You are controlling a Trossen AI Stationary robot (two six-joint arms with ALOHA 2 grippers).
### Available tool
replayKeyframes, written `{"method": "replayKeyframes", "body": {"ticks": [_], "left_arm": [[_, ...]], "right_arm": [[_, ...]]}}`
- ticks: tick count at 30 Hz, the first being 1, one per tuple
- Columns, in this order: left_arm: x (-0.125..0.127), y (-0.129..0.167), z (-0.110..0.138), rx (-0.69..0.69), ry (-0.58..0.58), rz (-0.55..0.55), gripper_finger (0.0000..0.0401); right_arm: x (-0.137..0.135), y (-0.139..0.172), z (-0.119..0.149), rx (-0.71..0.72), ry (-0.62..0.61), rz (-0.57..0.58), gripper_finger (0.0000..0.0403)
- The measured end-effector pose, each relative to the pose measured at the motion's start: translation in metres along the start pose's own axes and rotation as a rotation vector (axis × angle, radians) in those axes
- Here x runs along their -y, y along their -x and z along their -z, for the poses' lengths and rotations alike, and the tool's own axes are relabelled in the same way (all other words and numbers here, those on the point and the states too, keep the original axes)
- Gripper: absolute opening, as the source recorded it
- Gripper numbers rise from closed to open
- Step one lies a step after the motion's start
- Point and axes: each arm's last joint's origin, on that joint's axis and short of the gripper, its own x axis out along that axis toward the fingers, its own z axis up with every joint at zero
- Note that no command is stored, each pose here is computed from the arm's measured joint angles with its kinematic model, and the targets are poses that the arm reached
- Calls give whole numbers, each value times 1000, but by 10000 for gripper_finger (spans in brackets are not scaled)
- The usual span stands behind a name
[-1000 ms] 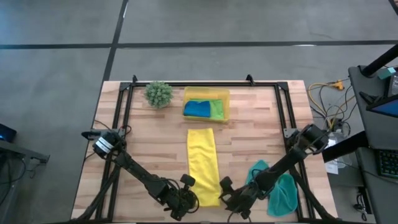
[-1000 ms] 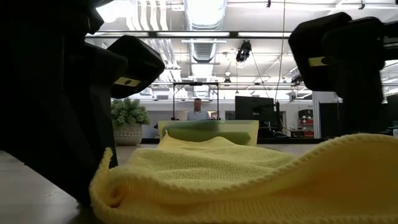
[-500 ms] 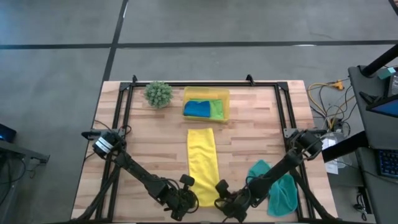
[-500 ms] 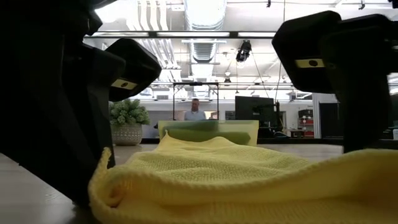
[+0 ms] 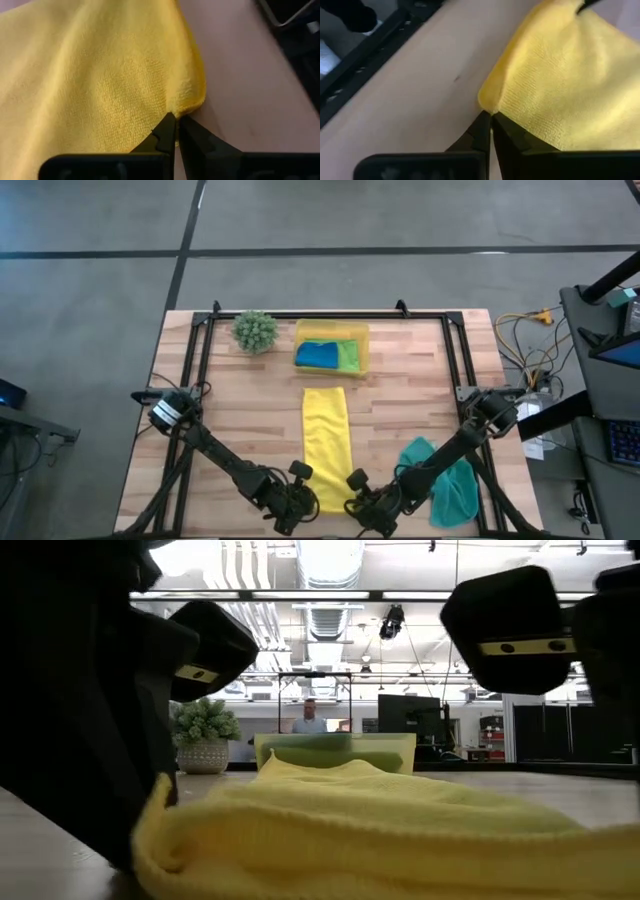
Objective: Fold microfiber towels
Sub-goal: Fold the yellow towel
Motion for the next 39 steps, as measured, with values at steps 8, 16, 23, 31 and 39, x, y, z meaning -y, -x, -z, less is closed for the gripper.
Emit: {"method": "replayKeyframes", "body": {"ticks": [8, 16, 23, 31, 39], "left_arm": [[1, 22, -12, 67, 12, 22, 0], [2, 36, -18, 105, 16, 32, 0], [4, 36, -19, 113, 54, 52, 0], [5, 37, -19, 107, 66, 55, 0], [-3, 51, -15, 95, 57, -51, 0]], "right_arm": [[5, 16, -10, 9, -13, -4, 9], [11, 44, -19, 38, -84, -113, 9], [17, 55, -24, 66, -165, -190, 8], [33, 56, -24, 59, -232, -181, 8], [54, 52, -19, 42, -293, -145, 8]]}}
